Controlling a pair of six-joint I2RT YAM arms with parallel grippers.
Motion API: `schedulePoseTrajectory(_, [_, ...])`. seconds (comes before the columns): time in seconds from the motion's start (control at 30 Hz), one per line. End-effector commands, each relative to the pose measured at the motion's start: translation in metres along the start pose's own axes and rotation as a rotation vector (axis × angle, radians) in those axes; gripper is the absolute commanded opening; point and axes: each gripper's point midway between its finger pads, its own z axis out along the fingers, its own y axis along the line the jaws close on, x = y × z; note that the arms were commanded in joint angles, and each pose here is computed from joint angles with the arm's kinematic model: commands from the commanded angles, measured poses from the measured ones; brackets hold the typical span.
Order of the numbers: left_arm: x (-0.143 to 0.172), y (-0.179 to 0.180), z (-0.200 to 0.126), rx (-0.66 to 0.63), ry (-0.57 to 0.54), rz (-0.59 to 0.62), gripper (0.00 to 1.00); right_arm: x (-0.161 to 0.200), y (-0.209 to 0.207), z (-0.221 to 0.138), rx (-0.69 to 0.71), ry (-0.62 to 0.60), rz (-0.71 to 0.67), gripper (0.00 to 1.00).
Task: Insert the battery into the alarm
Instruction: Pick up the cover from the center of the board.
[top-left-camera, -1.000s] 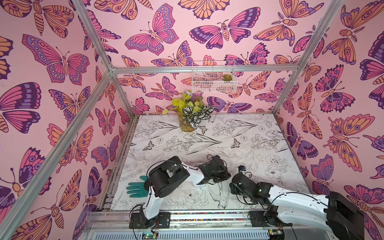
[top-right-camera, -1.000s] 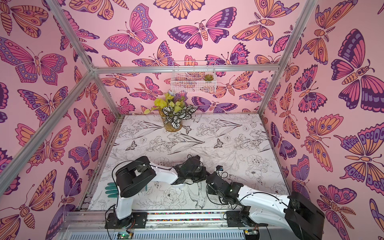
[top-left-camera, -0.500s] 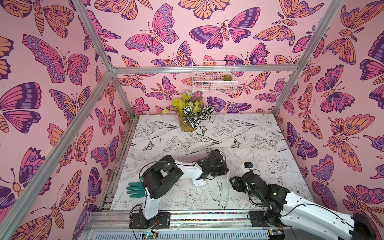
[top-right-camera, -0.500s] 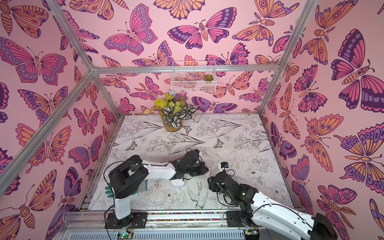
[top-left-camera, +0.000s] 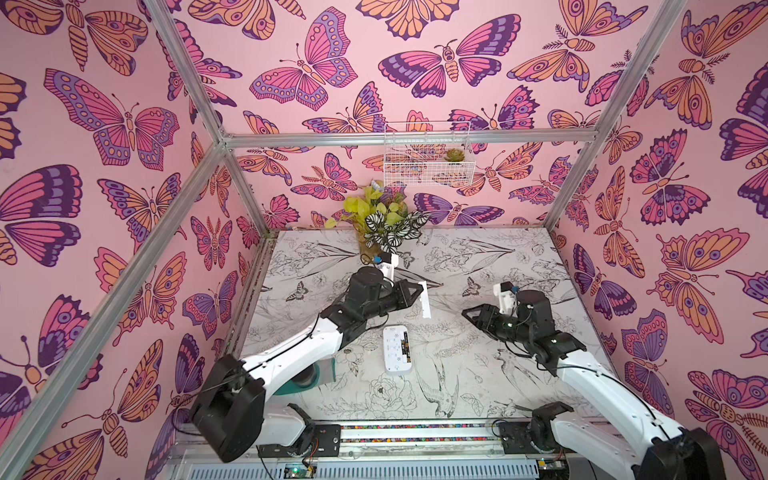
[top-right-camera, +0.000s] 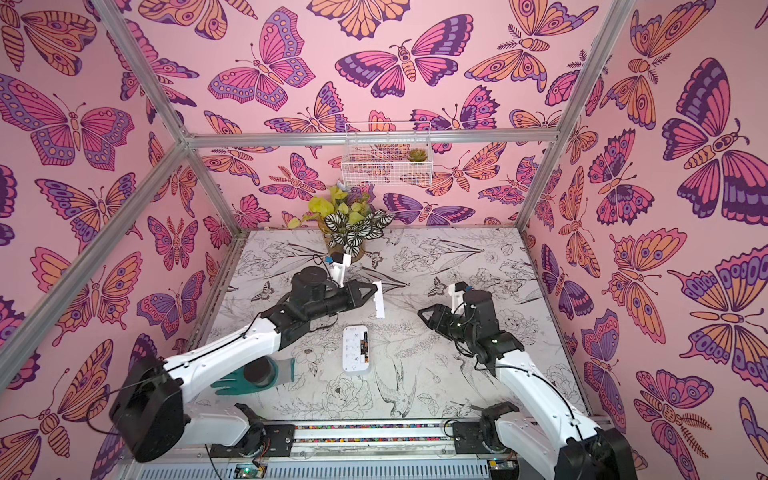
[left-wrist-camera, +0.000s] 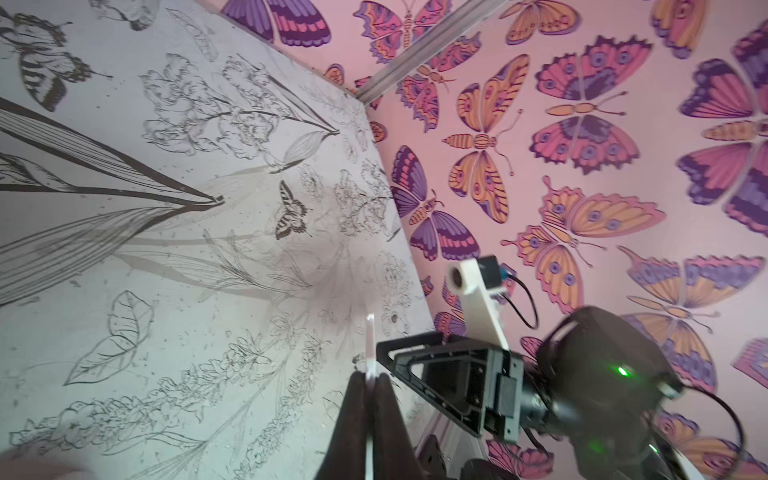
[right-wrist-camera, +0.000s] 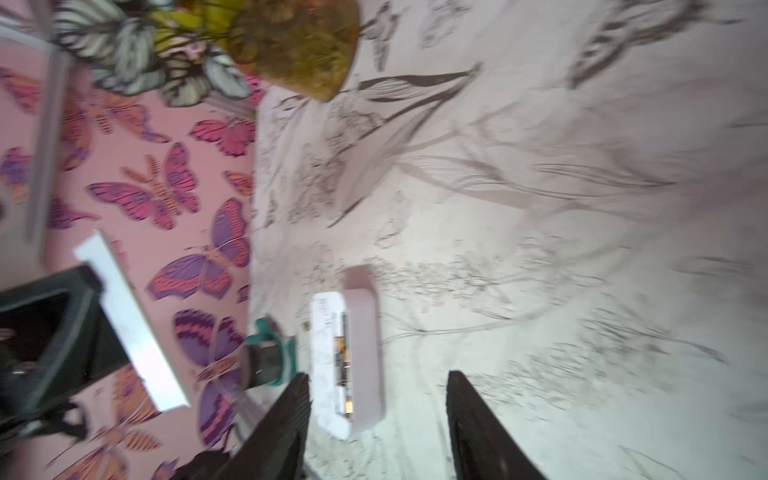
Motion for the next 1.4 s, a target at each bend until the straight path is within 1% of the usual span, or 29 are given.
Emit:
schedulePoseTrajectory(0.0, [0.012,-0.029,-0.01,0.153,0.049,-0.018,0.0,-0.007,0.095,-0.019,-0.391,0.049,-0.06,0.49])
schedulePoseTrajectory(0.13, [0.008,-0.052,-0.017,0.292,0.033,-0.087,0.0,0.001,0.13,-0.03,-0.483,0.059,-0.098,0.47])
schedulePoseTrajectory(0.2, [0.004,-0.064,-0.021,0.358,0.024,-0.11,0.0,0.007,0.144,-0.035,-0.511,0.064,-0.125,0.46])
schedulePoseTrajectory(0.27, [0.003,-0.072,-0.021,0.398,0.03,-0.126,0.0,0.012,0.151,-0.037,-0.517,0.071,-0.141,0.45])
schedulePoseTrajectory(0.4, [0.004,-0.076,-0.02,0.413,0.053,-0.144,0.0,0.017,0.161,-0.038,-0.531,0.087,-0.161,0.37])
schedulePoseTrajectory(0.43, [0.001,-0.081,-0.023,0.435,0.039,-0.134,0.0,0.018,0.162,-0.037,-0.532,0.09,-0.162,0.36])
schedulePoseTrajectory(0.53, [0.003,-0.082,-0.024,0.44,0.04,-0.134,0.0,0.019,0.161,-0.035,-0.532,0.101,-0.151,0.3])
schedulePoseTrajectory(0.73, [0.005,-0.085,-0.026,0.448,0.045,-0.13,0.0,0.024,0.169,-0.035,-0.56,0.118,-0.146,0.27])
schedulePoseTrajectory(0.8, [0.006,-0.085,-0.026,0.45,0.051,-0.138,0.0,0.027,0.173,-0.036,-0.58,0.126,-0.146,0.24])
schedulePoseTrajectory(0.9, [0.007,-0.085,-0.026,0.452,0.054,-0.144,0.0,0.03,0.177,-0.037,-0.587,0.13,-0.15,0.23])
schedulePoseTrajectory(1.17, [0.008,-0.086,-0.029,0.458,0.057,-0.142,0.0,0.024,0.169,-0.033,-0.538,0.097,-0.129,0.22])
schedulePoseTrajectory(1.37, [0.009,-0.086,-0.03,0.46,0.058,-0.144,0.0,0.023,0.169,-0.032,-0.531,0.097,-0.13,0.21])
